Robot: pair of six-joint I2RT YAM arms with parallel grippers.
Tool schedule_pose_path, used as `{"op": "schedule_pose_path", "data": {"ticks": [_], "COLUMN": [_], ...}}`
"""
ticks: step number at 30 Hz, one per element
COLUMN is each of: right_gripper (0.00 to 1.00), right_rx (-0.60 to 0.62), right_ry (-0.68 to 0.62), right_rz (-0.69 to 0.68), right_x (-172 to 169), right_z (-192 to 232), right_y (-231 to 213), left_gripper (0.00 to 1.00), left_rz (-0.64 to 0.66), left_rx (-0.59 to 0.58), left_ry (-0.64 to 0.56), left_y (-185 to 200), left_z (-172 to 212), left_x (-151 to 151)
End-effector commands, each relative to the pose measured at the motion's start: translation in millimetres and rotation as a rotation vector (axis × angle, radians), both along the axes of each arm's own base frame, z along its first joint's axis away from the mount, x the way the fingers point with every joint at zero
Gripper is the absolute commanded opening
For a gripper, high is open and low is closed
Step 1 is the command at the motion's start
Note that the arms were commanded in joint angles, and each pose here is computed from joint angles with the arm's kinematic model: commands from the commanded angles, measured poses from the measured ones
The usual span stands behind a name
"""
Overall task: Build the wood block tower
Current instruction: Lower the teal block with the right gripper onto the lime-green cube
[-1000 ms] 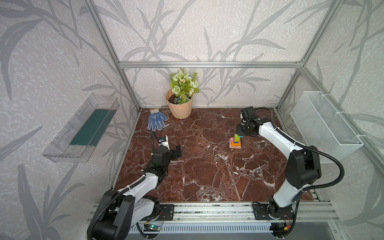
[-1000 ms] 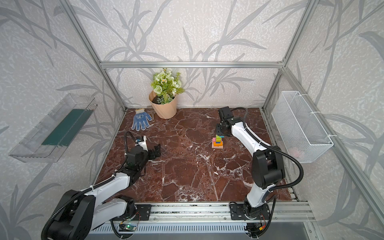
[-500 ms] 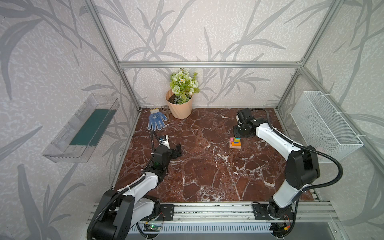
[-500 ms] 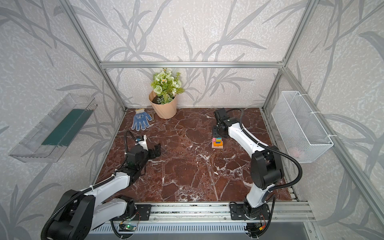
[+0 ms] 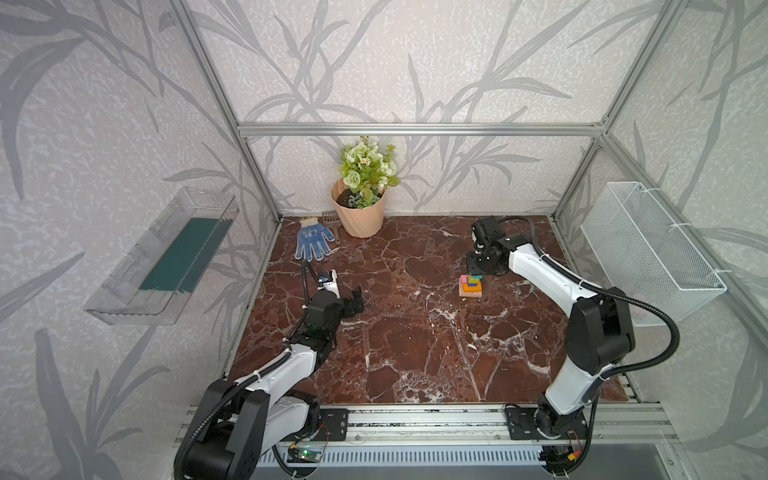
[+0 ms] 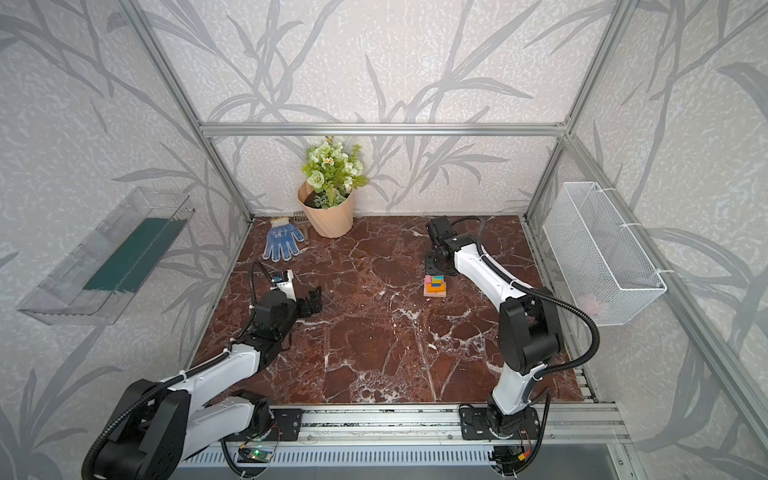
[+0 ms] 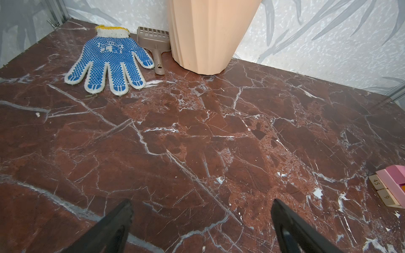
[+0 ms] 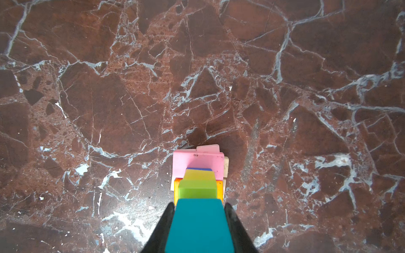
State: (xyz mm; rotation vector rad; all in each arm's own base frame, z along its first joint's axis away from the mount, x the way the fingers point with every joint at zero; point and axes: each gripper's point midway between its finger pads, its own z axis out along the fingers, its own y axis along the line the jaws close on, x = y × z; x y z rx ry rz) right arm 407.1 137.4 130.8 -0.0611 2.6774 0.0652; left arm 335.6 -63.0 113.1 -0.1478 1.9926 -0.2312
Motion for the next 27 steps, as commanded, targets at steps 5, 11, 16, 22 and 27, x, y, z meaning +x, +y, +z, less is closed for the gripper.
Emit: {"op": "schedule_pose_path", "data": {"ticks": [5, 11, 16, 22, 27], "right_gripper": [0.07, 0.07, 0.08, 0.08, 0.08], "right_rx": [-0.018, -0.019, -0.018, -0.014, -0.017], "right_ry": [0.005, 0.008, 0.009, 0.01, 0.014], "right_rz": [0.007, 0.009, 0.008, 0.008, 0.007], "right_x": [1.3, 2.1, 2.9, 3.5, 4.6], "right_z": [2.5, 1.4, 1.6, 2.0, 0.7], "right_y": [1.1, 1.7, 2.3, 3.2, 3.9], "left_gripper": [1.0, 0.99, 0.99, 0.99, 0.99], "left_rz": [-0.009, -0.01, -0.011, -0.01, -0.01], "left_rx": [0.005, 0.007, 0.007, 0.006, 0.006], "left_ry": [-0.008, -0.009, -0.008, -0.01, -0.012], "left_y": [-2.5, -2.8, -3.0, -2.9, -3.1], "left_z": [6.1, 6.3, 5.9, 6.8, 7.2], "left_x": [3.9, 3.9, 3.6, 4.0, 4.1]}}
